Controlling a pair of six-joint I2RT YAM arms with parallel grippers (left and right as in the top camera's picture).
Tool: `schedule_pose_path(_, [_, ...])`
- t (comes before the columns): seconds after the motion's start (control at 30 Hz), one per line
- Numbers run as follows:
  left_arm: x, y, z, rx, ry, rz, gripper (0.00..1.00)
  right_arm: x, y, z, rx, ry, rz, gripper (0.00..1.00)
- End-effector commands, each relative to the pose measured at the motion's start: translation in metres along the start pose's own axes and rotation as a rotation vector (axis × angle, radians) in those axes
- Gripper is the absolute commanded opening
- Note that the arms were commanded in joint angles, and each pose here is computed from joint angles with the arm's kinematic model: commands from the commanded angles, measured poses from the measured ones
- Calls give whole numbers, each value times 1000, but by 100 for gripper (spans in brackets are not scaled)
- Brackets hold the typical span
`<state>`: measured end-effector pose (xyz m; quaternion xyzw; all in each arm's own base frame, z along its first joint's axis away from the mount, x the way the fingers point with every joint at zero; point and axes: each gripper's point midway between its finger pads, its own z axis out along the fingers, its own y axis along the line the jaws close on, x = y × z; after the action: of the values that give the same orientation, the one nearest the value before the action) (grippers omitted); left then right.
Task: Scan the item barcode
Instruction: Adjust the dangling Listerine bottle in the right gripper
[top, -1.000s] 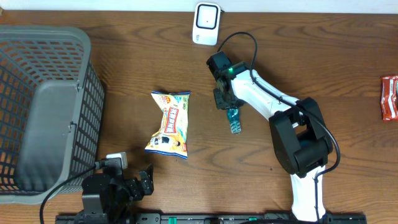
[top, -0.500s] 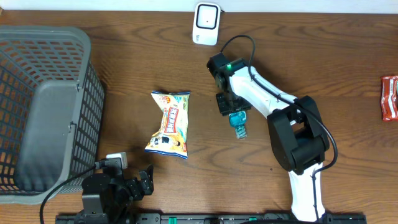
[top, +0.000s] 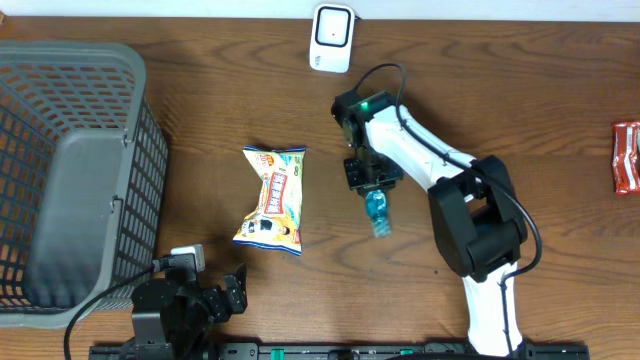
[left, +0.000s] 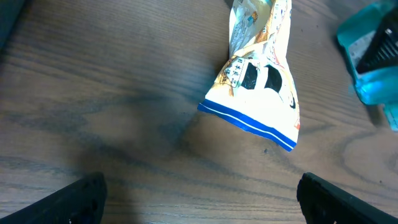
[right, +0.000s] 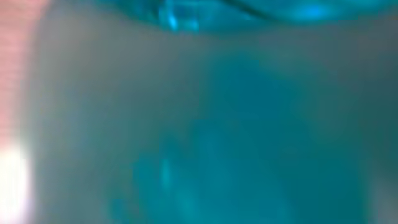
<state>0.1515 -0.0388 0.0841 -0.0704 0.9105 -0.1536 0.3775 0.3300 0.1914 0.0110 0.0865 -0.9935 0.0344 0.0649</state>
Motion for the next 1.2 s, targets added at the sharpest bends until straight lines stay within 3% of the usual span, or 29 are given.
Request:
schedule_pose_path(0.0, [2, -2, -1, 9, 11, 6, 98, -25, 1, 7, 31, -108, 10, 33])
schedule_pose_path(0.13, [2, -2, -1, 9, 11, 6, 98, -47, -7, 3, 79, -203, 11, 35])
schedule_pose_path(0.27, [2, -2, -1, 9, 11, 6, 98, -22, -12, 5, 107, -105, 7, 59])
schedule_pose_path(0.4, [2, -2, -1, 9, 11, 6, 98, 8, -15, 6, 111, 21, 4, 63])
schedule_pose_path(0.5, [2, -2, -1, 9, 11, 6, 98, 18, -5, 8, 54, 66, 11, 58])
schedule_pose_path(0.63, [2, -2, -1, 9, 11, 6, 98, 24, 4, 20, 15, 84, 56, 40])
schedule_pose_path(0.73, [2, -2, -1, 9, 11, 6, 98, 17, 4, 26, 14, 50, 64, 35])
schedule_pose_path(1.0, [2, -2, -1, 9, 11, 6, 98, -52, -2, -16, 57, -215, 42, 33])
schedule_pose_path(1.17, [2, -2, -1, 9, 11, 6, 98, -58, -3, -30, 73, -242, 42, 32])
